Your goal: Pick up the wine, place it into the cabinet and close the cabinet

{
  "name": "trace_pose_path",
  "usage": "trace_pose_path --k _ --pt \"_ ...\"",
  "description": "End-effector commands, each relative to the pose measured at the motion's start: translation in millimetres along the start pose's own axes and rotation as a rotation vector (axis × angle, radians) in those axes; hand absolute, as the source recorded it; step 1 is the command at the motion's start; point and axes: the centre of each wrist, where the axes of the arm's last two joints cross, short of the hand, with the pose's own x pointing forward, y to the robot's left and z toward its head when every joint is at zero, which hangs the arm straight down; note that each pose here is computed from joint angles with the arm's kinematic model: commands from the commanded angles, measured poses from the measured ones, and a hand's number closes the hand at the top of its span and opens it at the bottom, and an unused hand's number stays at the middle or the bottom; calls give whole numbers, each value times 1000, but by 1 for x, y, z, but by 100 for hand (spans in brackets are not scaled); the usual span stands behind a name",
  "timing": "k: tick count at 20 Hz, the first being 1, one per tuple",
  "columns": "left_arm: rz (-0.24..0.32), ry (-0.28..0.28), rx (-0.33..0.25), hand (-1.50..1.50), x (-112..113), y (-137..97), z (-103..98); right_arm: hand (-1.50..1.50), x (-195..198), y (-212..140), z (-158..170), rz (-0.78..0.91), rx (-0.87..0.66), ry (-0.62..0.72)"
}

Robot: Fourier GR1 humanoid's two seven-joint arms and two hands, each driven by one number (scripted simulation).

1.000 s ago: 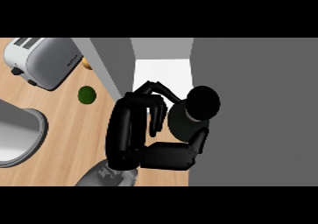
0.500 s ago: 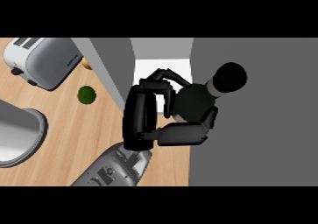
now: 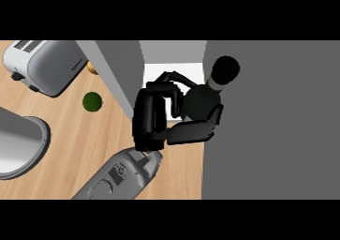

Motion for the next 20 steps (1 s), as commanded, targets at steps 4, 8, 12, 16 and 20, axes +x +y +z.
trace_pose_path --k 4,8,12,16,20 --pt "-26 11 23 150 -34 8 6 -150 29 27 34 -52 16 -41" --pt "-127 -15 36 150 -52 3 12 -150 16 13 15 -46 13 -58" --pt "-161 -21 41 150 -63 14 9 -150 28 12 23 -40 46 -46" --pt "-168 -38 48 150 -79 32 5 -150 23 9 20 -51 28 -62" --pt "-159 -47 87 150 -77 33 -3 -150 26 12 22 -48 29 -61"
